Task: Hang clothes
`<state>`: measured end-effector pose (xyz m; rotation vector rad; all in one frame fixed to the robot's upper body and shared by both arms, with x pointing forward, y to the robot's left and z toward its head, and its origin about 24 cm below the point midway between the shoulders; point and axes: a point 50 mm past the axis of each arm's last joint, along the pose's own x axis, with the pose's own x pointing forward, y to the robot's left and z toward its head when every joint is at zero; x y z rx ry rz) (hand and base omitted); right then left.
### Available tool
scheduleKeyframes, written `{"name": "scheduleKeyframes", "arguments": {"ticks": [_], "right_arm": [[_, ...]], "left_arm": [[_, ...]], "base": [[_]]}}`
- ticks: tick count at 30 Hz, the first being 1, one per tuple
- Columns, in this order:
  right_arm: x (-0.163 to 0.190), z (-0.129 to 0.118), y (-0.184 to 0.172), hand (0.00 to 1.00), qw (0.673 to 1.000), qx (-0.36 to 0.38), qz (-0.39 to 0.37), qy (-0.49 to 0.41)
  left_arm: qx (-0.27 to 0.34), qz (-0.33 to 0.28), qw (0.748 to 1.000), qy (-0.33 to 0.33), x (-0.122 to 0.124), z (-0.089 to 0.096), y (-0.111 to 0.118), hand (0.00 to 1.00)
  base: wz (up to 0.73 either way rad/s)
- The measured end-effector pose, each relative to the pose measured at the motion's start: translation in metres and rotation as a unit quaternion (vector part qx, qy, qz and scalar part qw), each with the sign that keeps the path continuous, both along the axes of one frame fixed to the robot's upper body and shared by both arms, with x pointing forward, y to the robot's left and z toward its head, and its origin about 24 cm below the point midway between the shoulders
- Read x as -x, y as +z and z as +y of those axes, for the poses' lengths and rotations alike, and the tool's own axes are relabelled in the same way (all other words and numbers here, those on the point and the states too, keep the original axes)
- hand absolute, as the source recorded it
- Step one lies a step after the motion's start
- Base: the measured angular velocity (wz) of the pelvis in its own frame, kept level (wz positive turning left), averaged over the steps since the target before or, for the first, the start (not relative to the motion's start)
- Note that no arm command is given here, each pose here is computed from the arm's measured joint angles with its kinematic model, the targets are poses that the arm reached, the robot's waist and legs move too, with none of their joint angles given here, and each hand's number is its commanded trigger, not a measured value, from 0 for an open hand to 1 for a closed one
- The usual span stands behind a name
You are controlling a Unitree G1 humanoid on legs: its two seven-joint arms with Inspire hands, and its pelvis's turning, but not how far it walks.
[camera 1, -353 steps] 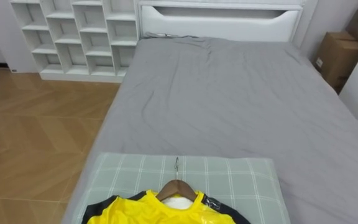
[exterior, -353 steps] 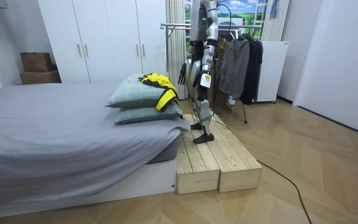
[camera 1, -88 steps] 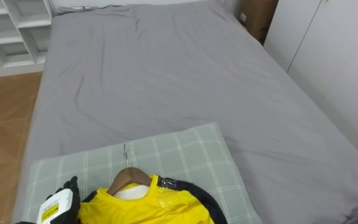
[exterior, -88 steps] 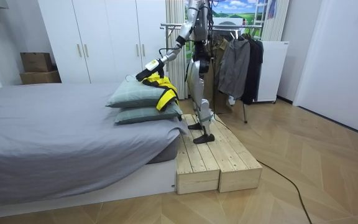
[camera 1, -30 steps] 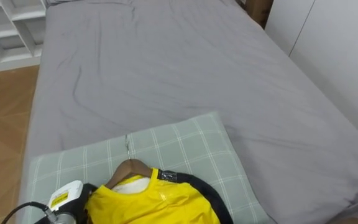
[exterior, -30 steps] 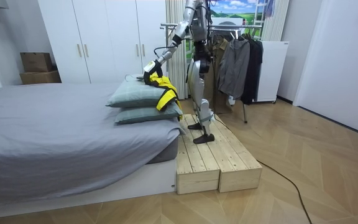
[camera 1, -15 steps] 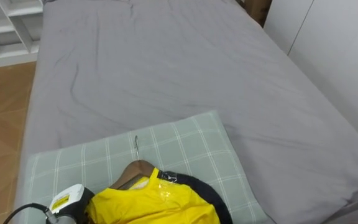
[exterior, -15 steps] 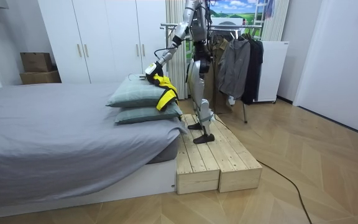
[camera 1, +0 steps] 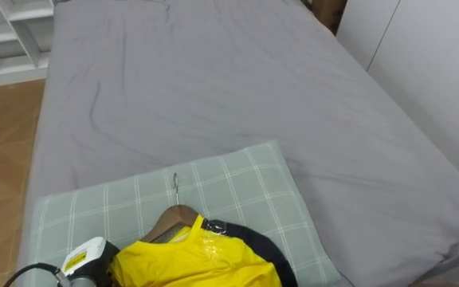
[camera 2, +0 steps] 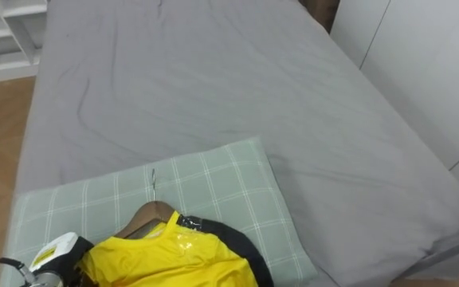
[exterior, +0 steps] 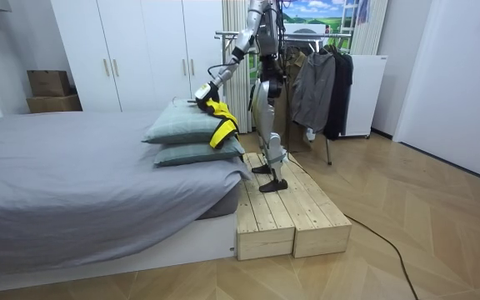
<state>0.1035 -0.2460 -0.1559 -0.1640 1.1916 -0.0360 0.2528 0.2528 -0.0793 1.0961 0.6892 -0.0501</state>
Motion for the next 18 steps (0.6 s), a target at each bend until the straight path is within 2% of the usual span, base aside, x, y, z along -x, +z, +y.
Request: {"name": "scheduleKeyframes", "arguments": {"ticks": [12, 18], "right_arm": [[-0.0008, -0.0002, 0.0002, 0.0, 1.0, 0.003, -0.003, -0.001], [-0.0012, -0.0034, 0.0013, 0.0, 1.0, 0.009, -0.001, 0.007]], "left_arm": [[0.013, -0.026, 0.999, 0.022, 0.0009, 0.0004, 0.0005, 1.0], [0.012, -0.05, 0.999, 0.011, -0.0064, -0.005, 0.0062, 1.0]], "base": [[0.0], [0.06]]}}
